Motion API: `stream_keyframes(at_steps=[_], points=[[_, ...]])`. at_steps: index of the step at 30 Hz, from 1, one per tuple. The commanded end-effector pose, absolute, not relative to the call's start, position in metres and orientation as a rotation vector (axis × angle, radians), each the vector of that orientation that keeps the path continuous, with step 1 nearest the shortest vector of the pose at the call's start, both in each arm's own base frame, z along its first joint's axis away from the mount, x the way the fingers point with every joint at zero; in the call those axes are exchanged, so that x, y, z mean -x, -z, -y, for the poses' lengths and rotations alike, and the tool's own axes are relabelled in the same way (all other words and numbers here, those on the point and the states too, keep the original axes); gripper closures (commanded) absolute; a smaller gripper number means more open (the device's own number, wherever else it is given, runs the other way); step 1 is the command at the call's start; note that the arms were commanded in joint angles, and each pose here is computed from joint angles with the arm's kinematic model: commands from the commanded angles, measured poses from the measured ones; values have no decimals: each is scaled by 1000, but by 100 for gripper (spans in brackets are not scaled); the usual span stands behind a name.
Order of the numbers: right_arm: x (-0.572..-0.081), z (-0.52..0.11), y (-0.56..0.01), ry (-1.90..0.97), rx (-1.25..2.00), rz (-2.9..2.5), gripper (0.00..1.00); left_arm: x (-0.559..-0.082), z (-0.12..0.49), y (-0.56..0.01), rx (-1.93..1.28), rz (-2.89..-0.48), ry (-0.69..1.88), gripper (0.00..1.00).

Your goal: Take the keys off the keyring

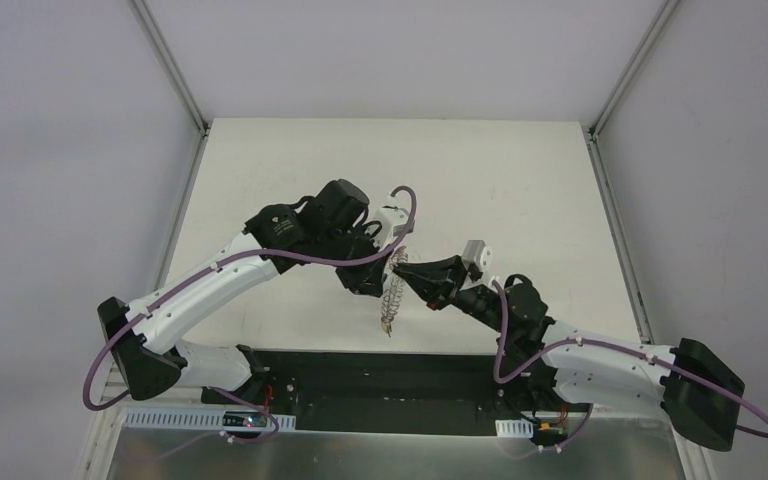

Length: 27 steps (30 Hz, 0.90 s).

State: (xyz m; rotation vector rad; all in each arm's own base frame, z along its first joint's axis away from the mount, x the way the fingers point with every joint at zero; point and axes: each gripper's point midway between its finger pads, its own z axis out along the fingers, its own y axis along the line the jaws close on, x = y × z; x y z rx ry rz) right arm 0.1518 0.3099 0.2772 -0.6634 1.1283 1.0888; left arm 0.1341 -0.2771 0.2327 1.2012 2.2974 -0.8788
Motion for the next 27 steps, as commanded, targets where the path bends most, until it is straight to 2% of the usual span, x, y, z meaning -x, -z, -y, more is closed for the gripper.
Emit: stream_keyframes(at_steps=[1,14,27], points=[[-158,-293,-317,-1085,524,-1024,100,-134,274,-241,-1177,-2277,881,100],[-171,-293,-293,-1006,548,-1239,100,-146,265,-259,-1159,-2188,792,100],[-149,-327,-268,-1072,833,-1437,100,-154,258,-261,-1326,-2032,688,100]])
